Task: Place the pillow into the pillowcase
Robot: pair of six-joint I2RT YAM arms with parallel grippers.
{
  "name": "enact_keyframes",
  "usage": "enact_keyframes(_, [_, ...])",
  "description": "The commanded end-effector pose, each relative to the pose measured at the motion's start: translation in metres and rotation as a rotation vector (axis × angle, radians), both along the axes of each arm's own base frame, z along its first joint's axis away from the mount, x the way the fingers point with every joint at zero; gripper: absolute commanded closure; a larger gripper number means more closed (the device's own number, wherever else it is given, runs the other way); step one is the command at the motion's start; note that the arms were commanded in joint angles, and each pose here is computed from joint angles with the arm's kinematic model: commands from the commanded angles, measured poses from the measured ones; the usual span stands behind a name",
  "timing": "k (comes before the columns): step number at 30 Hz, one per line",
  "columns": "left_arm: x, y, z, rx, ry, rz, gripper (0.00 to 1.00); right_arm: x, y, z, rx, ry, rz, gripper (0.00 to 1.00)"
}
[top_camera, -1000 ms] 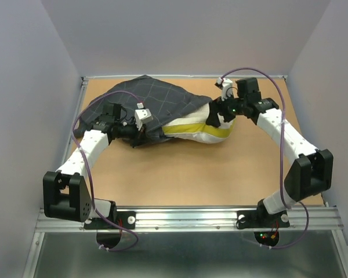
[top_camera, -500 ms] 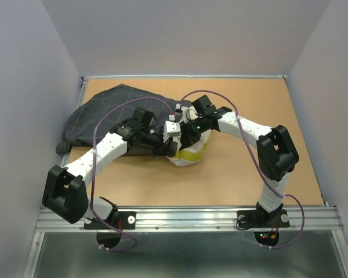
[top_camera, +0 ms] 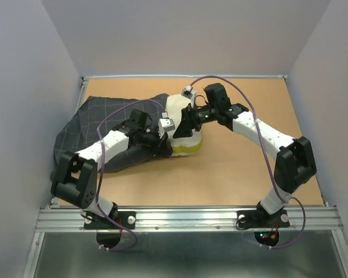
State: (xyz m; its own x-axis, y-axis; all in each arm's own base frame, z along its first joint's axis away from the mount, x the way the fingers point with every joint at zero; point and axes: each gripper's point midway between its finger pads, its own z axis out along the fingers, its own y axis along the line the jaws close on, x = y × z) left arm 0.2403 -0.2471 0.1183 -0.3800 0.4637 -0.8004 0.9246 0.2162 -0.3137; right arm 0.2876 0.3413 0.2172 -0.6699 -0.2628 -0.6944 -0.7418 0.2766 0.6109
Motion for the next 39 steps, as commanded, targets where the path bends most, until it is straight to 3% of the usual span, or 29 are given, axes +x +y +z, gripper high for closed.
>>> enact_keyframes(1, [0.033,0.006,0.001,-0.031,-0.057,0.026,1.0,-0.046,-0.004,0.032,0.104,-0.022,0.141,0.09])
enact_keyframes(4, [0.025,0.017,-0.013,0.027,-0.089,-0.058,1.0,-0.037,-0.018,0.032,0.075,-0.033,0.068,0.08])
enact_keyframes(8, [0.002,0.029,-0.032,0.116,-0.159,-0.188,1.0,0.039,-0.066,0.021,0.035,-0.01,-0.174,0.09])
enact_keyframes(11, [-0.021,0.036,-0.038,0.182,-0.187,-0.295,0.98,0.096,-0.081,0.019,-0.032,-0.076,-0.338,0.09])
enact_keyframes(12, [-0.034,0.033,-0.036,0.202,-0.182,-0.345,0.82,0.125,-0.09,-0.007,-0.123,-0.085,-0.44,0.08])
enact_keyframes(13, [-0.039,0.031,-0.027,0.201,-0.218,-0.373,0.75,0.14,-0.093,-0.021,-0.161,-0.078,-0.486,0.06])
enact_keyframes(17, [-0.05,0.01,0.013,0.167,-0.337,-0.423,0.61,0.189,-0.097,-0.067,-0.249,-0.008,-0.592,0.0])
enact_keyframes(18, [-0.055,0.006,0.022,0.148,-0.316,-0.413,0.51,0.194,-0.095,-0.097,-0.279,0.061,-0.608,0.0])
enact_keyframes(19, [-0.05,0.001,0.04,0.126,-0.337,-0.397,0.48,0.195,-0.091,-0.107,-0.28,0.093,-0.599,0.0])
enact_keyframes(21, [-0.042,-0.007,0.06,0.099,-0.277,-0.292,0.44,0.183,-0.079,-0.126,-0.249,0.209,-0.539,0.01])
enact_keyframes(22, [-0.027,-0.007,0.076,0.083,-0.276,-0.213,0.44,0.176,-0.075,-0.142,-0.245,0.262,-0.507,0.07])
enact_keyframes(23, [-0.013,-0.002,0.084,0.07,-0.254,-0.12,0.44,0.167,-0.071,-0.147,-0.234,0.299,-0.476,0.28])
enact_keyframes(24, [0.001,0.005,0.091,0.047,-0.208,-0.017,0.45,0.157,-0.068,-0.149,-0.217,0.338,-0.45,0.41])
enact_keyframes(25, [0.032,0.033,0.098,0.016,-0.141,0.18,0.45,0.143,-0.071,-0.153,-0.224,0.362,-0.438,0.63])
enact_keyframes(27, [0.063,0.067,0.094,0.017,-0.072,0.417,0.46,0.115,-0.081,-0.164,-0.251,0.41,-0.433,0.89])
enact_keyframes(28, [0.079,0.095,0.088,0.049,-0.069,0.53,0.46,0.108,-0.084,-0.147,-0.234,0.379,-0.437,0.99])
enact_keyframes(30, [0.095,0.125,0.067,0.17,-0.099,0.667,0.47,0.085,-0.091,-0.139,-0.225,0.394,-0.44,0.99])
enact_keyframes(31, [0.099,0.133,0.055,0.214,-0.092,0.702,0.47,0.061,-0.099,-0.153,-0.252,0.443,-0.44,0.99])
enact_keyframes(34, [0.114,0.146,0.012,0.316,-0.035,0.766,0.47,0.029,-0.107,-0.125,-0.217,0.412,-0.433,0.99])
enact_keyframes(38, [0.15,0.112,-0.033,0.349,0.001,0.671,0.47,-0.017,-0.11,-0.113,-0.155,0.4,-0.37,0.99])
enact_keyframes(39, [0.167,0.086,-0.042,0.329,0.017,0.611,0.49,-0.025,-0.106,-0.11,-0.147,0.381,-0.335,0.97])
